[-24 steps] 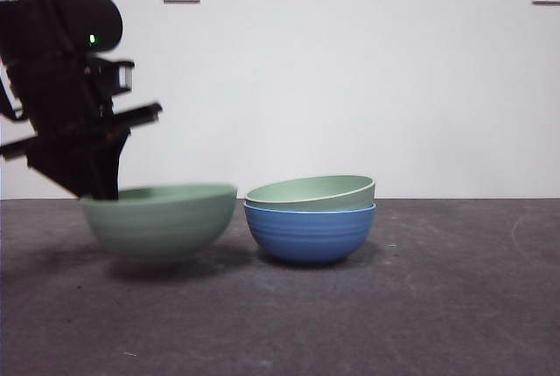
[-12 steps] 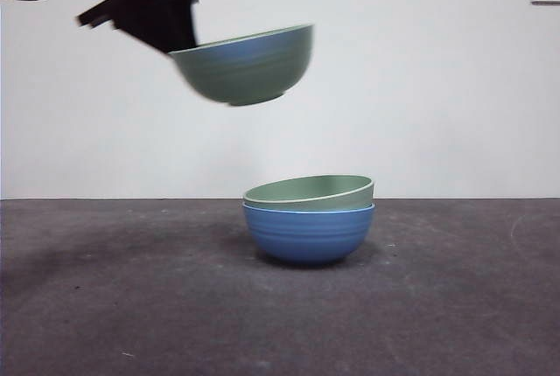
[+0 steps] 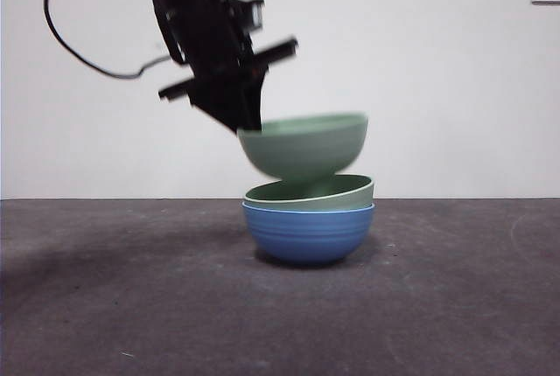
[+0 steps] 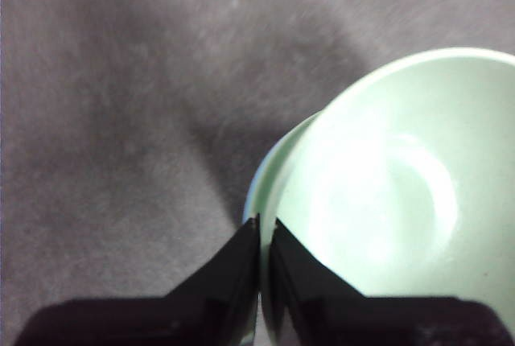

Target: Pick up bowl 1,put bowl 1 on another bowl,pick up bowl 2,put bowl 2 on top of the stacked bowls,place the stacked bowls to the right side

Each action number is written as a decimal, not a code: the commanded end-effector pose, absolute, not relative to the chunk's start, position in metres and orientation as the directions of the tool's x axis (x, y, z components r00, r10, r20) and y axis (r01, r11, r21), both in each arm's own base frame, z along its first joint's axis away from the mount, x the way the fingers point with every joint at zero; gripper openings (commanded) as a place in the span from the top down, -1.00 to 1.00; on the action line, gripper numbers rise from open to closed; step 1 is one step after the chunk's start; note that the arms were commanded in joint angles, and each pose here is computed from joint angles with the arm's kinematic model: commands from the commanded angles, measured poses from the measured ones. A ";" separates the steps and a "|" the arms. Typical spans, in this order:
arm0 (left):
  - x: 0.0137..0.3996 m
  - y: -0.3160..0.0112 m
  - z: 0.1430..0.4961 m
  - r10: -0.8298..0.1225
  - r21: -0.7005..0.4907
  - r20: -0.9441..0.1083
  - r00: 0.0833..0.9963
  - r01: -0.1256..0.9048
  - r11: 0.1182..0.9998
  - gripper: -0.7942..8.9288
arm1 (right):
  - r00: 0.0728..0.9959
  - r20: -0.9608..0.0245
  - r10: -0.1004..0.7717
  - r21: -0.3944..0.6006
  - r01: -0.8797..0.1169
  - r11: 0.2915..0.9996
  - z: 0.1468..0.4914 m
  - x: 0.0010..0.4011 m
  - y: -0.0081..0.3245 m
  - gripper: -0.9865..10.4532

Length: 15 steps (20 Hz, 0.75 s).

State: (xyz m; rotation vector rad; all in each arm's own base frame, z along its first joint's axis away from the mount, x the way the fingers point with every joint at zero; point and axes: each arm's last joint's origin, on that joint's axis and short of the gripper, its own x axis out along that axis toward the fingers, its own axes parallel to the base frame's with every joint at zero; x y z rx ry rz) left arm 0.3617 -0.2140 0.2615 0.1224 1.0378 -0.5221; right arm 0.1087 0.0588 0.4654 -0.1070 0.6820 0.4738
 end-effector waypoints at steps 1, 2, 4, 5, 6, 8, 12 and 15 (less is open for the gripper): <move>0.366 -0.219 0.251 -0.338 -0.121 -0.854 0.396 0.481 0.868 0.85 | 0.676 -0.628 0.385 0.058 -0.453 0.890 0.466 0.109 0.059 0.39; 0.367 -0.221 0.245 -0.324 -0.107 -0.863 0.389 0.485 0.868 0.85 | 0.676 -0.628 0.385 0.059 -0.453 0.890 0.466 0.109 0.059 0.39; 0.368 -0.224 0.239 -0.319 -0.106 -0.870 0.376 0.490 0.865 0.85 | 0.676 -0.628 0.385 0.059 -0.453 0.890 0.466 0.109 0.059 0.39; 0.367 -0.225 0.238 -0.320 -0.105 -0.870 0.375 0.494 0.863 0.85 | 0.676 -0.628 0.386 0.059 -0.453 0.890 0.465 0.109 0.059 0.39; 0.366 -0.228 0.238 -0.324 -0.103 -0.867 0.378 0.500 0.860 0.85 | 0.675 -0.629 0.385 0.059 -0.453 0.890 0.465 0.109 0.059 0.38; 0.364 -0.233 0.239 -0.334 -0.092 -0.863 0.378 0.533 0.841 0.85 | 0.674 -0.631 0.384 0.059 -0.453 0.890 0.465 0.110 0.060 0.38; 0.360 -0.238 0.239 -0.341 -0.082 -0.862 0.374 0.561 0.823 0.79 | 0.669 -0.634 0.388 0.062 -0.456 0.888 0.465 0.111 0.060 0.38; 0.360 -0.238 0.239 -0.337 -0.081 -0.865 0.371 0.560 0.825 0.48 | 0.668 -0.634 0.389 0.063 -0.457 0.887 0.465 0.111 0.060 0.39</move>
